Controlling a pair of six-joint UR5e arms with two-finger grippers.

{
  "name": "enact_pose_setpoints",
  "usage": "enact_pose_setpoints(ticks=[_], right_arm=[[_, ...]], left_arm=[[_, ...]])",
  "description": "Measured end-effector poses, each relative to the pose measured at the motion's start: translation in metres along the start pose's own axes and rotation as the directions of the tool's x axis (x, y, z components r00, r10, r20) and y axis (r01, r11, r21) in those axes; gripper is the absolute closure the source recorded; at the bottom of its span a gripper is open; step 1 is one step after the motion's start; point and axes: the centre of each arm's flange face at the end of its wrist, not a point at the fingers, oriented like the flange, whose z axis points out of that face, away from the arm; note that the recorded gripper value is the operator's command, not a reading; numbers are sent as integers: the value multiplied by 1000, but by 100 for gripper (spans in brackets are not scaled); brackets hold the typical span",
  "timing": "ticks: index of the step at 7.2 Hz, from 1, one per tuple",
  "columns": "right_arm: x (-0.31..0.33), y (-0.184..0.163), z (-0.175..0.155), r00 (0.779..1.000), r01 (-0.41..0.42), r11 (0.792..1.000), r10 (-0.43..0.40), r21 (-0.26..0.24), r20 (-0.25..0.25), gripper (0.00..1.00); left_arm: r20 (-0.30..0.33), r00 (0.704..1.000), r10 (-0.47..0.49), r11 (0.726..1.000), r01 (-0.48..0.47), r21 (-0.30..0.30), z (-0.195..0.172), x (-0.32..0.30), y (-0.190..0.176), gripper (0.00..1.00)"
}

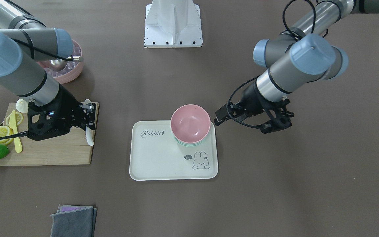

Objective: Stack pink bowl on green and place spoon
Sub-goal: 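Release pink bowl with left gripper while right carries spoon toward tray, then lower the white spoon into the pink bowl and open the right gripper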

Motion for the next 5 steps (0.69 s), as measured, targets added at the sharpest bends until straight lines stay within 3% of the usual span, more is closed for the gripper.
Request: enact_pose_setpoints(ticks=[2,5], right_arm=[[-79,7,13,998,-64,996,62,57,23,100],[-149,15,77,995,-98,982,92,159,46,100]], left_arm=[[34,996,81,996,-82,22,-35,-92,-2,1],[65,988,143,988,-146,50,-61,-181,2,1]])
